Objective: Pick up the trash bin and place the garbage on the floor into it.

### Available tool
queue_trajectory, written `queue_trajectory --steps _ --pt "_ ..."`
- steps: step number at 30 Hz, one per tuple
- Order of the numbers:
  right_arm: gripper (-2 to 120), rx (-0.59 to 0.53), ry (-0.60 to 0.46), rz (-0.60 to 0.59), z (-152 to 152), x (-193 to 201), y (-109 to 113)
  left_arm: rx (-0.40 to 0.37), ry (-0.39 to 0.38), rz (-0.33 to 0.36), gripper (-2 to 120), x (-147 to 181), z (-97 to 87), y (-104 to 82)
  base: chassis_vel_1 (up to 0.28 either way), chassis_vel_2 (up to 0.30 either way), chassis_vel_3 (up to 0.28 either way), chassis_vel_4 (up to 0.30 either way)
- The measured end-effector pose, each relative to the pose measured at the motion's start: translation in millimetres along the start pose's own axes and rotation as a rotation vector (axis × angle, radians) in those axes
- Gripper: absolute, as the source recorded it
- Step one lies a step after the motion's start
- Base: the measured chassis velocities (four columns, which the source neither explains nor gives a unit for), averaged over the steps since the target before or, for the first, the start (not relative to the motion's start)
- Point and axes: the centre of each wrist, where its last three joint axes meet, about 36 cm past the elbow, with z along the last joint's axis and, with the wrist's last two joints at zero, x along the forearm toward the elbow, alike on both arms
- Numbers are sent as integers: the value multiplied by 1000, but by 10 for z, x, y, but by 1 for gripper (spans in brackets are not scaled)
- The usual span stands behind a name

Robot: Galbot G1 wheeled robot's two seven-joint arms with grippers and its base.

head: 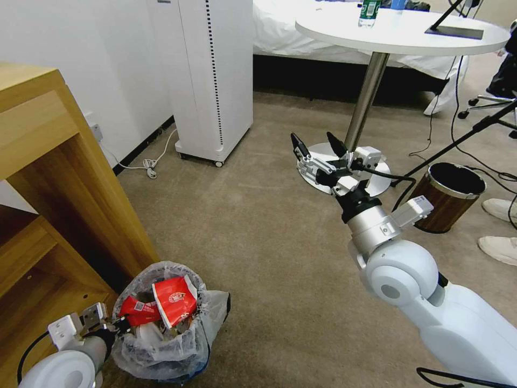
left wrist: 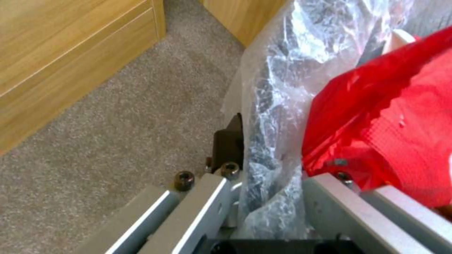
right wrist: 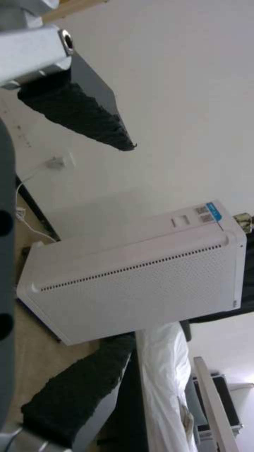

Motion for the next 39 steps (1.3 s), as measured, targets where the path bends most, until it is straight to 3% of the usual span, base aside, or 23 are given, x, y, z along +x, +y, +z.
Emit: queue_trajectory --steps 6,9,11,13,17,19,24,28,31,39 --pt "100 -1 -4 -3 -3 -11 6 -40 -21 -9 6 108 5 -2 0 0 0 0" --pt "100 -5 -4 -7 9 -9 22 -68 -41 -6 15 202 3 -22 0 0 0 0" --pt "100 -10 -3 -11 22 0 45 -89 -55 -4 29 291 5 -38 0 0 0 0" --pt "100 -11 -2 -12 24 4 50 -94 -58 -2 30 312 6 -41 0 0 0 0" --pt "100 -16 4 -13 48 29 67 -105 -63 -3 43 354 13 -45 0 0 0 0" --pt "100 -14 12 -13 80 49 71 -112 -73 -12 57 360 38 -30 0 0 0 0" --pt "100 -15 10 -12 90 47 76 -131 -107 -18 71 416 39 -35 0 0 0 0" --pt "100 -6 10 5 125 51 82 -174 -169 -40 84 466 22 -34 0 0 0 0" --pt "100 36 15 54 206 93 22 -223 -287 -59 99 496 25 -15 0 0 0 0" --pt "100 106 -47 161 191 169 -245 -252 -418 -31 100 573 26 -71 0 0 0 0"
